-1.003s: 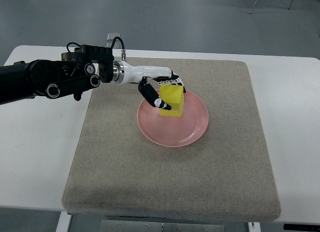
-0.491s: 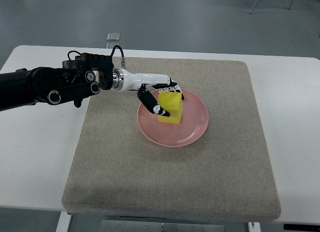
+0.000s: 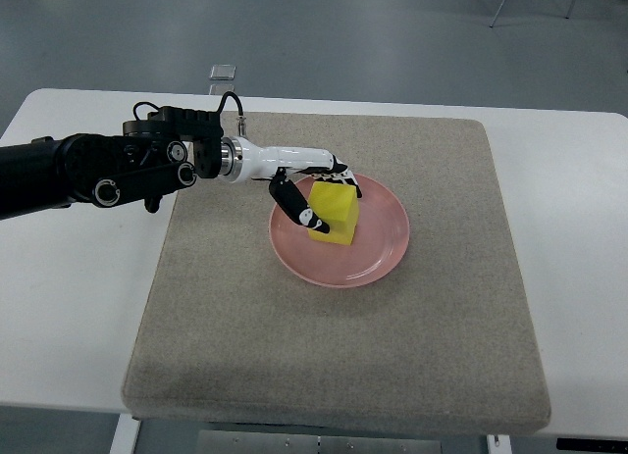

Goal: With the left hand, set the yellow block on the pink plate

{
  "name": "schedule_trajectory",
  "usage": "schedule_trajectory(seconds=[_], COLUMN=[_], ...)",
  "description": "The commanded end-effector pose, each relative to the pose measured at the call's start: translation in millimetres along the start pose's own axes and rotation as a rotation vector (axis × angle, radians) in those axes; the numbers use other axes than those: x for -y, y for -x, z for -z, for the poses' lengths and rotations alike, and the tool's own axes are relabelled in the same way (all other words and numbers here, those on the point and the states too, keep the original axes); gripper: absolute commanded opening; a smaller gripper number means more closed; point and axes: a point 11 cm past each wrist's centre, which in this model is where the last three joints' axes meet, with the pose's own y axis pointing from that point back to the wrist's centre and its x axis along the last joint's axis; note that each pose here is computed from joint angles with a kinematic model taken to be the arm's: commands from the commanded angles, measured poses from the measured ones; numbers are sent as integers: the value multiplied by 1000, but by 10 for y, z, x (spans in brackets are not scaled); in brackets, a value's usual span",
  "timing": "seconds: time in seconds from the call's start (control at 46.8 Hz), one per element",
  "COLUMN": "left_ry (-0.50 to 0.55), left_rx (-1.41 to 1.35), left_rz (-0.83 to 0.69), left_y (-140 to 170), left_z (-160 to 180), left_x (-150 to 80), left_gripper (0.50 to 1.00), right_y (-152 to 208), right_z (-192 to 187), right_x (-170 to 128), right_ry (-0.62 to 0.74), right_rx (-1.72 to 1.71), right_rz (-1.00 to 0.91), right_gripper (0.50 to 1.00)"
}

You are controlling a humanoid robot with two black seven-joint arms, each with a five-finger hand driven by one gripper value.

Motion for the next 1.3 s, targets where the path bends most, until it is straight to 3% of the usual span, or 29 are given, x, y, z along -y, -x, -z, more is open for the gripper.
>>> schedule_trajectory(seconds=[0.0, 0.064, 0.363, 0.64, 1.281], left_ry=[2, 3, 12, 15, -192], left_rx=[1, 2, -3, -5, -7], left_rz=[-2, -1, -12, -97, -385], left_y=[-6, -3, -40, -345, -1017], left_z=[-10, -15, -46, -72, 614], left_x=[1, 6, 1, -97, -518], left_gripper=[891, 926, 934, 958, 956], right_y=[0, 0, 0, 0, 0], right_z=[0, 0, 0, 0, 0], right_x=[0, 0, 0, 0, 0], right_ry=[0, 0, 0, 0, 0], right_rx=[-1, 1, -1, 1, -1], right_rz=[0, 0, 0, 0, 0], right_gripper=[924, 924, 924, 924, 924])
